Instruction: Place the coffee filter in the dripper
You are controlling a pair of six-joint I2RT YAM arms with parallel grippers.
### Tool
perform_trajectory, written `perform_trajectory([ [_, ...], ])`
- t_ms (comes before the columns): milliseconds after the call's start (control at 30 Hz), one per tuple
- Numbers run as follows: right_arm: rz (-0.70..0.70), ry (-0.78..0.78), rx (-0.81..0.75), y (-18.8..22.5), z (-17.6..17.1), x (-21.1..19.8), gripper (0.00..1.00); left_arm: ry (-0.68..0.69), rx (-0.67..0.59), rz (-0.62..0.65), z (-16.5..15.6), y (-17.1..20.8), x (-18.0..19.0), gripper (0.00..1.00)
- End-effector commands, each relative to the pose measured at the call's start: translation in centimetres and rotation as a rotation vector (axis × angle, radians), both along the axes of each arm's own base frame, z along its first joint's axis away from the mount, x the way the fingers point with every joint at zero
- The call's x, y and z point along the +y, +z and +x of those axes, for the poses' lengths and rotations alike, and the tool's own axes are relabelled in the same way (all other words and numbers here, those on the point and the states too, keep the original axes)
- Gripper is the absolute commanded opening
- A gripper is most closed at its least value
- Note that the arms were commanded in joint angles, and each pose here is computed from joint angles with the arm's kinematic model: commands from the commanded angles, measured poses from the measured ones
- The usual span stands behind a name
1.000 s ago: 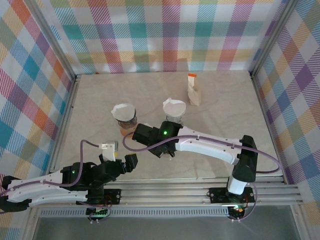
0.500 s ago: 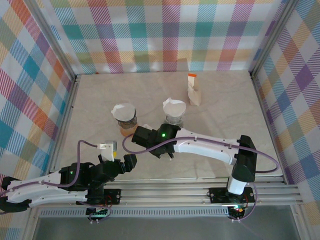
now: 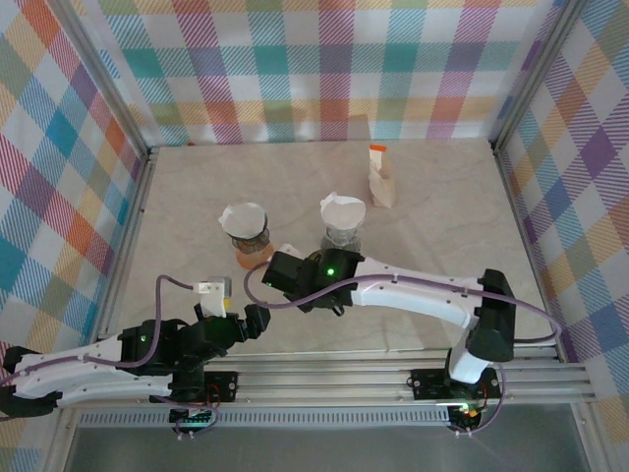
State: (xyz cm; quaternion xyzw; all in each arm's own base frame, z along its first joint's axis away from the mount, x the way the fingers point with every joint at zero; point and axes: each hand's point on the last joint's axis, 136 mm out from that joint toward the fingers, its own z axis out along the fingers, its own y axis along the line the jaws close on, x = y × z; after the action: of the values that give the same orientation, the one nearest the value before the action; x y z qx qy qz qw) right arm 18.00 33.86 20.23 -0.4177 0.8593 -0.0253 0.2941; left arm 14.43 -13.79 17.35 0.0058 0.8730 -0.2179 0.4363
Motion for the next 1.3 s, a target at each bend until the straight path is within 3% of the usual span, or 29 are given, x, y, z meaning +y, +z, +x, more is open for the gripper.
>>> perform_trajectory([
  [0, 0.152, -0.019, -0.03, 3.4, -0.4, -0.1, 0.67, -0.015, 0.009, 0.006, -0.1, -0.6, -0.6, 1.0],
  [200, 0.315, -0.11, -0.132, 7.3, 0.6, -3.4, 0.69, -0.041, -0.001, 0.006, 0.0, -0.4, -2.0, 0.99],
  [367, 0.404, -0.275, -0.132, 6.8, 2.1, -8.5, 0.67, -0.055, 0.007, 0.019, 1.0, 0.7, -3.7, 0.81],
  [567, 0.459, -0.436, -0.091, 4.0, 2.0, -13.5, 0.62, -0.101, 0.091, -0.076, 3.3, 1.8, -6.6, 0.65],
  [767, 0.492, -0.501, -0.083, 2.3, 0.9, -16.4, 0.61, -0.059, 0.13, 0.139, 5.7, 1.2, -7.7, 0.51],
  [933, 0.502, -0.509, -0.085, 2.2, 0.5, -17.4, 0.6, -0.036, 0.164, 0.225, 6.8, -0.1, -8.7, 0.47],
  [1267, 0.492, -0.516, -0.072, 1.0, 0.2, -17.7, 0.61, -0.041, 0.149, 0.104, 6.0, 1.4, -8.5, 0.5],
])
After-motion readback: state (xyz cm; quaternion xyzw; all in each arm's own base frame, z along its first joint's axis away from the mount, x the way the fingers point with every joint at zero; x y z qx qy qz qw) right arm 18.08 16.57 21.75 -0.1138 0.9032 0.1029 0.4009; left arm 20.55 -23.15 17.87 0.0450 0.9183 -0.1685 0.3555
